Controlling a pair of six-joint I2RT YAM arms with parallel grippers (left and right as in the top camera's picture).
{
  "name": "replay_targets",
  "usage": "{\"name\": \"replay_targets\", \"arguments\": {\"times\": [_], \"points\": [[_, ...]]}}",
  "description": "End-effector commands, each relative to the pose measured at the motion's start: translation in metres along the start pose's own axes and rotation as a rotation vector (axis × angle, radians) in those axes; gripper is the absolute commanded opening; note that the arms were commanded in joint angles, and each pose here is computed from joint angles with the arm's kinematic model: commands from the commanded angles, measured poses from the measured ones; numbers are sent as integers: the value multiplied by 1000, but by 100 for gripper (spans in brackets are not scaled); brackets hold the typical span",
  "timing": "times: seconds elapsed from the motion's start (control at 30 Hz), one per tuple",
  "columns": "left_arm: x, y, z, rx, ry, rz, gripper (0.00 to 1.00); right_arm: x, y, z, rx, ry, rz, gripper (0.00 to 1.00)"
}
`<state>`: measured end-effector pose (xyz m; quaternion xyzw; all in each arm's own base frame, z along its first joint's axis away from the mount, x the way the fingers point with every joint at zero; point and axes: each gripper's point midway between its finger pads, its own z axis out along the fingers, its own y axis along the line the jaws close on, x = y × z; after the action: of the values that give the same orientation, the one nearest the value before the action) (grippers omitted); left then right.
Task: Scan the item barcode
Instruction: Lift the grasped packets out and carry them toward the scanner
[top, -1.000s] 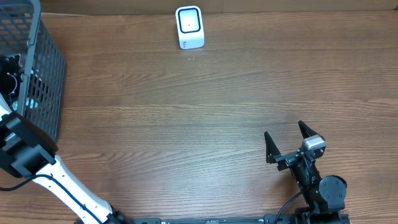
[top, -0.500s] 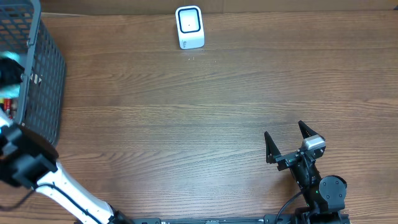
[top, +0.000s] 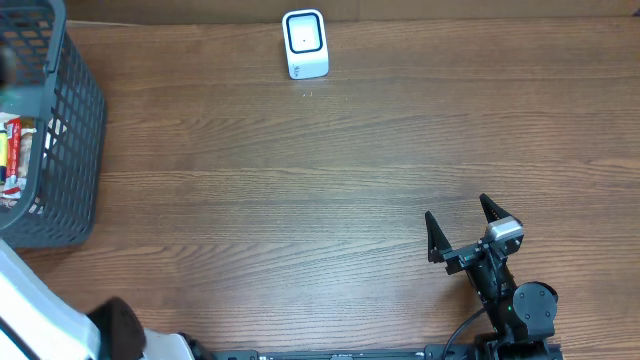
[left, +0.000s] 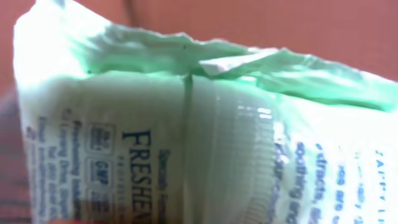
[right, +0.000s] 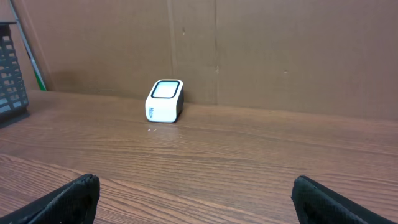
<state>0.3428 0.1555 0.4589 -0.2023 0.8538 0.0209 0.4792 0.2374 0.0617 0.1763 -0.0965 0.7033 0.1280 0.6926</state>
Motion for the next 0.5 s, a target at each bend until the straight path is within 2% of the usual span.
{"name": "replay_targets", "arguments": {"times": [0.0,0.1,0.17,0.27,0.47], "points": [[10,-54,-20,135,16,-32,29,2,-4,0,17,-3,6,100],[32,-93,-26,218,92,-25,27,2,-4,0,17,-3,6,100],[58,-127,-30,286,195,-36,24,2,-4,0,17,-3,6,100],[83,-162,-33,351,284,7,24,2,-4,0,17,-3,6,100],[127,-217,-32,351,393,107,23,2,-4,0,17,-3,6,100]]}}
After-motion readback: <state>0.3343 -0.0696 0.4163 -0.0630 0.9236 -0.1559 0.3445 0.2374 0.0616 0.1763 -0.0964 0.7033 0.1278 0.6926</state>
